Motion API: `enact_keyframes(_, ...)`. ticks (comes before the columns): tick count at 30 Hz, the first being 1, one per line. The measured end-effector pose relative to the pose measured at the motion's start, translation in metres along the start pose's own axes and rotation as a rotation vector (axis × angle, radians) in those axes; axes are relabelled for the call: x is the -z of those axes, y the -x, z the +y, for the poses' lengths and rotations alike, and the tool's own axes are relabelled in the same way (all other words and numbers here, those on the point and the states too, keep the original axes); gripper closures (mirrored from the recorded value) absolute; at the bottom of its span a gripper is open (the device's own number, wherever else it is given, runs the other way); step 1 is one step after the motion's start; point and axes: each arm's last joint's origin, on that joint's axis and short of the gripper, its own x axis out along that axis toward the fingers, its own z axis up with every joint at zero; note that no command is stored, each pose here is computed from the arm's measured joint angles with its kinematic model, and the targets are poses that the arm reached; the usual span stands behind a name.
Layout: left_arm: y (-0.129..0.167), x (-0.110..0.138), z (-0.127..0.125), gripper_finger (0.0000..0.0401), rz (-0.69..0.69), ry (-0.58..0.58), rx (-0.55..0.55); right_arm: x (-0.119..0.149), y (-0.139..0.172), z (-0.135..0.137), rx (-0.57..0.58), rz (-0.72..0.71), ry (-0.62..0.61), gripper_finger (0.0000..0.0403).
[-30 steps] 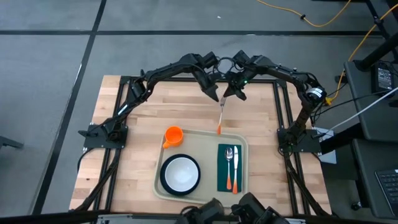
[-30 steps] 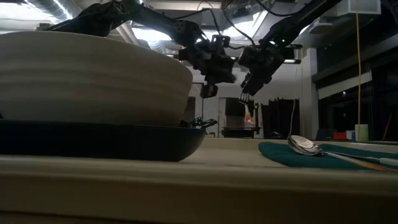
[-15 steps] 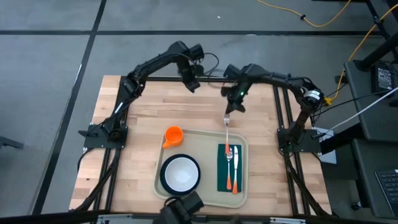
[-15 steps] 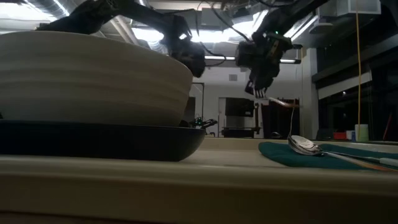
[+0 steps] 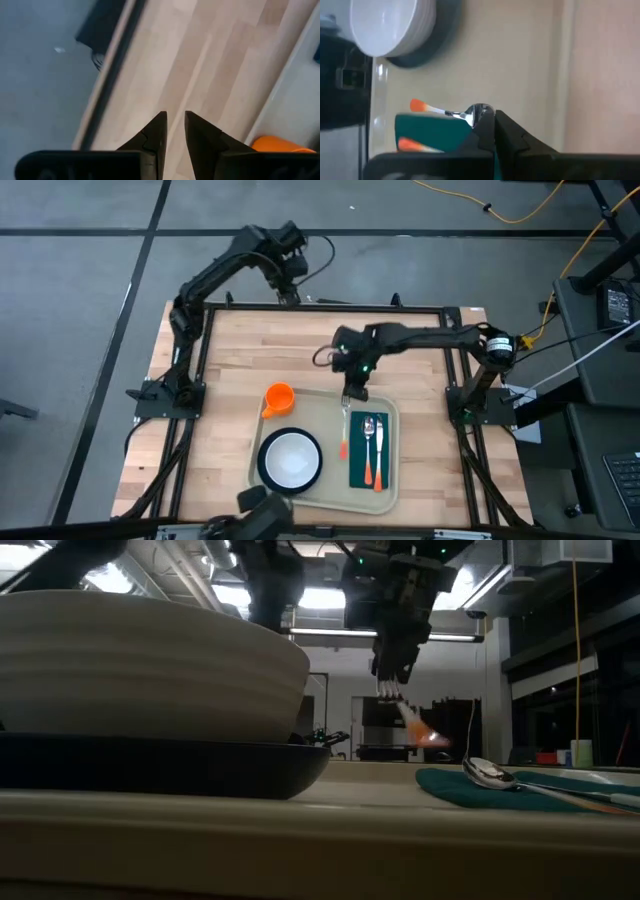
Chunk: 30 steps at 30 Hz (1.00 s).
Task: Set up tray
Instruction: Put the orange fork on the dark green napkin to the left of the orange spoon
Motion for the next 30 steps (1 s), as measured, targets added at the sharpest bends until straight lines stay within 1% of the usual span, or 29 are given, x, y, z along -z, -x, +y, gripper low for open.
enact_keyframes(4, 0.035, 0.012, -0.001, 0.0339, -0.085, -0.002, -0.044, 0.006, -0.019, 0.011, 0.007, 0.014, -0.070, 0.0401)
enact_keyframes(6, 0.049, 0.017, -0.001, 0.0338, -0.122, 0.002, -0.060, 0.011, -0.028, 0.014, 0.002, 0.016, -0.098, 0.0401)
enact_keyframes(8, 0.061, 0.023, -0.001, 0.0339, -0.147, 0.008, -0.077, 0.018, -0.035, 0.017, -0.004, 0.050, -0.134, 0.0401)
enact_keyframes(9, 0.065, 0.025, -0.002, 0.0339, -0.156, 0.013, -0.085, 0.020, -0.038, 0.018, -0.018, 0.062, -0.138, 0.0401)
enact_keyframes(11, 0.072, 0.028, -0.003, 0.0341, -0.165, 0.022, -0.107, 0.024, -0.043, 0.021, -0.081, 0.081, -0.136, 0.0401)
enact_keyframes(13, 0.074, 0.030, -0.004, 0.0342, -0.164, 0.024, -0.122, 0.028, -0.046, 0.023, -0.106, 0.102, -0.137, 0.0401)
enact_keyframes(18, 0.074, 0.029, -0.007, 0.0340, -0.164, 0.026, -0.115, 0.036, -0.053, 0.022, -0.085, 0.122, -0.138, 0.0401)
enact_keyframes(21, 0.074, 0.028, -0.012, 0.0341, -0.164, 0.011, -0.109, 0.042, -0.058, 0.017, -0.083, 0.122, -0.139, 0.0401)
enact_keyframes(24, 0.073, 0.027, -0.016, 0.0345, -0.166, 0.000, -0.104, 0.047, -0.064, 0.012, -0.105, 0.112, -0.136, 0.0401)
enact_keyframes(30, 0.073, 0.025, -0.018, 0.0349, -0.172, -0.006, -0.104, 0.055, -0.068, 0.001, -0.116, 0.094, -0.151, 0.0401)
